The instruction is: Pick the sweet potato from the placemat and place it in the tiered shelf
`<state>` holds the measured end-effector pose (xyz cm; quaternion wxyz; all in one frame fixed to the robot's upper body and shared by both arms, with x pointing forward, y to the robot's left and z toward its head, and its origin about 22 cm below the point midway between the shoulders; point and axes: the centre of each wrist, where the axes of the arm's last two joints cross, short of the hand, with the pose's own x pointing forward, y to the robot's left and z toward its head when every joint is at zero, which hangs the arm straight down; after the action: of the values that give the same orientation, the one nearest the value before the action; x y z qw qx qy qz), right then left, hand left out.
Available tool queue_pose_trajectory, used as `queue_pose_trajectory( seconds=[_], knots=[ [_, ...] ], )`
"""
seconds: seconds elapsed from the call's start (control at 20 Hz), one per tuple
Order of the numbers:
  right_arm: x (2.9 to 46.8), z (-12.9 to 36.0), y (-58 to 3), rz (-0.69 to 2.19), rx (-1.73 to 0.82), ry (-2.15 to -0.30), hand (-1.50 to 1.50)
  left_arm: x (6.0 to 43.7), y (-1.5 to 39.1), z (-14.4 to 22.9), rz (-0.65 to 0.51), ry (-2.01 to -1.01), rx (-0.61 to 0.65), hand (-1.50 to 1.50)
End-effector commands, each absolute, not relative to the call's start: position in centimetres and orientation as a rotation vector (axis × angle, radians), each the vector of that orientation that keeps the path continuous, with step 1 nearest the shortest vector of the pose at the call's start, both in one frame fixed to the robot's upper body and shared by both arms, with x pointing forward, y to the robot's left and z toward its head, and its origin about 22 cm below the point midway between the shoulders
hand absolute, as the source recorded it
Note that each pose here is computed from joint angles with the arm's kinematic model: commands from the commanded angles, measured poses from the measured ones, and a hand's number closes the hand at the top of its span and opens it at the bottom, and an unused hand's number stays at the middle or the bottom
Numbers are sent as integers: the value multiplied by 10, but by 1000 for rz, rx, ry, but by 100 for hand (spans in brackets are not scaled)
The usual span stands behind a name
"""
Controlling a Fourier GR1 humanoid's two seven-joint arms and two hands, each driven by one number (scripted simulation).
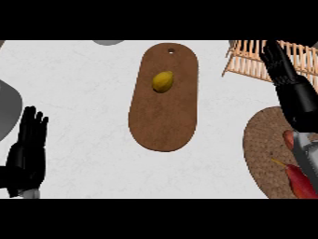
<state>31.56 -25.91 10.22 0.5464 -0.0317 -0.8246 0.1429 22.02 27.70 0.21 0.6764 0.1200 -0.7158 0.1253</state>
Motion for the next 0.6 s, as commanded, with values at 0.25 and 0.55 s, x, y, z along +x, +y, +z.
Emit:
queue_pose_trajectory(
  seconds=[0.25, 0.55],
  knots=[
    [317, 95, -361, 517, 272, -1617, -150, 255, 260, 27, -161, -1669, 232, 0],
    [296, 63, -435, 363, -328, -1576, 150, 255, 230, 22, -232, -1624, 127, 0]
  ],
)
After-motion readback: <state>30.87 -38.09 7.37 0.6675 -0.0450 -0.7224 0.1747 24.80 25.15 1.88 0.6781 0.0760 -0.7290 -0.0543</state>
